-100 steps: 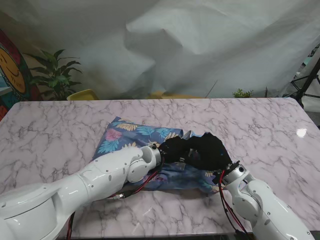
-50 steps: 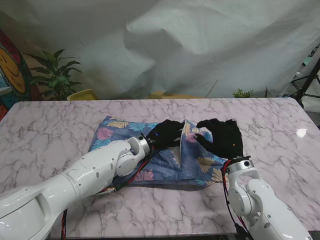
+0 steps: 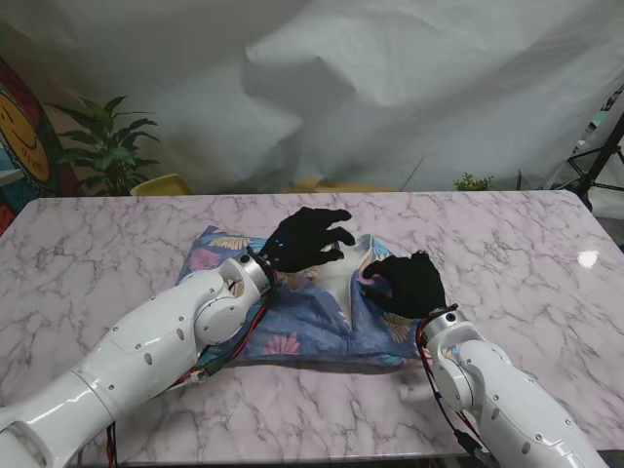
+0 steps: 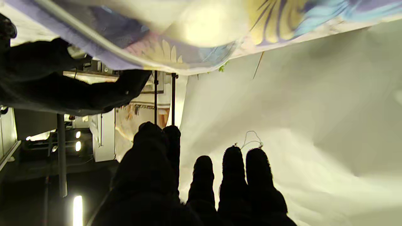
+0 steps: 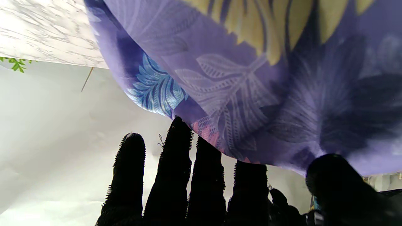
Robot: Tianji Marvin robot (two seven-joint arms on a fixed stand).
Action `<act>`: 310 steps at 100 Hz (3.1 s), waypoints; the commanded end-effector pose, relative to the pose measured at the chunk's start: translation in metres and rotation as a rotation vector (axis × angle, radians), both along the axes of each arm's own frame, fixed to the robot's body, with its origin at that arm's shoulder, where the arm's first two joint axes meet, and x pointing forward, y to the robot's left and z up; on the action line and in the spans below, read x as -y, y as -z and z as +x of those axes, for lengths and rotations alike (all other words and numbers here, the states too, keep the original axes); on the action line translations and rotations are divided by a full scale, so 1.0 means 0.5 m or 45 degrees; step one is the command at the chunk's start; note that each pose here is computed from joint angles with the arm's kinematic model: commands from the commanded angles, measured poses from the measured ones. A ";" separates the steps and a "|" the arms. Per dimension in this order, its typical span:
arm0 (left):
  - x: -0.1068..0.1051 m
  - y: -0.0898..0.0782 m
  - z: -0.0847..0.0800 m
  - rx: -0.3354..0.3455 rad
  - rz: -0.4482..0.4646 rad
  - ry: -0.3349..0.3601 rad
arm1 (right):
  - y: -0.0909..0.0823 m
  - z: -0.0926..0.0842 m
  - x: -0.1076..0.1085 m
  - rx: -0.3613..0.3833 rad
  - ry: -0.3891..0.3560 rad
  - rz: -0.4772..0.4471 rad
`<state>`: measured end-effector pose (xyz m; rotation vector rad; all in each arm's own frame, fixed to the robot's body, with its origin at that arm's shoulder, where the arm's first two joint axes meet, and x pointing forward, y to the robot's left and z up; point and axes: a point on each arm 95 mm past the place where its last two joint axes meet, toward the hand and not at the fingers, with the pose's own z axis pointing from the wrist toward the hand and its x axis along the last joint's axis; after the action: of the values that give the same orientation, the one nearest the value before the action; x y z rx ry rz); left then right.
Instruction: Put a pillowcase on a pillow
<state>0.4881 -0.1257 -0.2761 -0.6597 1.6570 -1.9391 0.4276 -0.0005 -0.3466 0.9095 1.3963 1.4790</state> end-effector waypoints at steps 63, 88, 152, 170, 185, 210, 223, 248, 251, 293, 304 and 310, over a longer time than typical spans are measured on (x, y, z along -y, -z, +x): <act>-0.128 0.043 0.013 -0.444 0.622 0.007 | -0.011 -0.018 -0.092 0.115 -0.252 0.036; -0.094 0.086 0.023 -0.436 0.550 0.003 | -0.017 -0.027 -0.084 0.103 -0.236 0.016; -0.084 0.099 0.009 -0.122 0.169 -0.019 | -0.069 -0.012 -0.037 0.102 0.184 -0.052; -0.076 0.080 0.000 0.028 0.046 -0.061 | -0.039 0.008 -0.038 -0.007 0.160 -0.094; -0.068 0.076 -0.005 0.049 -0.054 -0.057 | -0.018 0.011 -0.047 -0.054 0.123 -0.122; -0.048 0.098 -0.008 -0.020 -0.212 -0.017 | 0.007 0.012 -0.077 -0.085 0.044 -0.083; -0.049 0.114 -0.005 -0.078 -0.178 0.011 | 0.022 0.001 -0.108 -0.061 -0.054 -0.085; -0.068 0.120 -0.015 -0.323 0.000 0.092 | 0.050 0.000 -0.131 -0.026 -0.145 -0.199; -0.072 0.115 -0.017 -0.359 0.037 0.089 | 0.053 0.002 -0.129 -0.036 -0.143 -0.205; -0.117 0.129 -0.018 -0.613 0.390 0.019 | 0.062 0.002 -0.093 -0.113 -0.075 -0.214; -0.119 0.140 -0.018 -0.611 0.395 0.028 | 0.056 0.002 -0.084 -0.115 -0.048 -0.207; -0.118 0.147 -0.018 -0.598 0.381 0.041 | 0.054 0.001 -0.082 -0.113 -0.040 -0.207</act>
<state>0.4810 -0.0737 -0.3354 -1.0032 2.1669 -1.6133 0.4317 0.0480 -0.3660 0.8507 1.5648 1.3774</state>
